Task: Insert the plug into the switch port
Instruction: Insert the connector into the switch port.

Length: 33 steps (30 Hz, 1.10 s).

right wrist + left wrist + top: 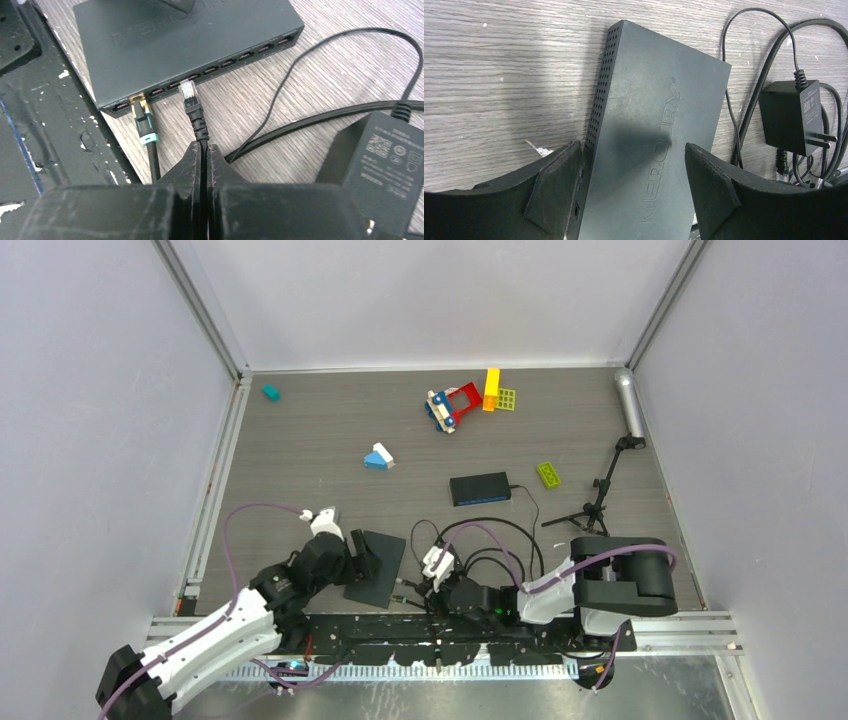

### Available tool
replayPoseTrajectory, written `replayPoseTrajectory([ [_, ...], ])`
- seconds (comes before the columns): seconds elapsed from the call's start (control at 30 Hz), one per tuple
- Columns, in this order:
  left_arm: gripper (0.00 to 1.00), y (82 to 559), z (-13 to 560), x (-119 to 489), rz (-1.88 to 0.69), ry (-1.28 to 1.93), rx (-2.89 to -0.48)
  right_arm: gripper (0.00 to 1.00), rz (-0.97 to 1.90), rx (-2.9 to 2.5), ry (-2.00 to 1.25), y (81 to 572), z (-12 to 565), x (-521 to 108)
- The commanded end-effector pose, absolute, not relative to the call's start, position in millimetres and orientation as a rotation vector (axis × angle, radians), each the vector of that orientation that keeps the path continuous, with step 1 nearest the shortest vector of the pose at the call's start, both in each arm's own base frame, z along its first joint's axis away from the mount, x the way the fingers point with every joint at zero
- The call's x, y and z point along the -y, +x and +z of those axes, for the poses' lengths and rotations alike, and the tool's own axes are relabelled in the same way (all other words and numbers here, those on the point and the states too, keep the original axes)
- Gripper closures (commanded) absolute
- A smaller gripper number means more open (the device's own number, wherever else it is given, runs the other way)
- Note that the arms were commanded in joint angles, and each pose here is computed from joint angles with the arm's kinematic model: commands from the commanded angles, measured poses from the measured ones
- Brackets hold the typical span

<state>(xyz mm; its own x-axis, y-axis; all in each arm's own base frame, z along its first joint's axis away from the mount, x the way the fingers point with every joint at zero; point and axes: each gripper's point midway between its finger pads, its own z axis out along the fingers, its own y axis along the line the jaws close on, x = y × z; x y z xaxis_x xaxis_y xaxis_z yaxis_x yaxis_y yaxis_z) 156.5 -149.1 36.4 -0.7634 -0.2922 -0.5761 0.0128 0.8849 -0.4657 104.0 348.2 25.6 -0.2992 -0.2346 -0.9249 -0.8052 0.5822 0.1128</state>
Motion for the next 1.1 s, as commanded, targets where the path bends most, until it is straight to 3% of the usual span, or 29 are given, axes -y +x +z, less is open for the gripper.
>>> replayPoseTrajectory([
  [0.0, 0.22, 164.7, 48.0, 146.4, -0.571, -0.238, -2.334, 0.99, 0.644, -1.816, -0.849, 116.5, 34.3, -343.5],
  [0.53, 0.22, 168.5, 43.8, 152.2, -0.559, -0.170, -2.344, 0.99, 0.634, -1.780, -0.835, 121.5, 49.4, -336.4],
  [0.73, 0.22, 168.6, 45.2, 152.3, -0.564, -0.167, -2.336, 0.99, 0.709, -1.679, -0.823, 120.8, 82.5, -348.9],
  [1.07, 0.22, 167.9, 46.2, 148.0, -0.564, -0.191, -2.319, 0.99, 0.889, -1.597, -0.760, 110.8, 69.6, -359.4],
])
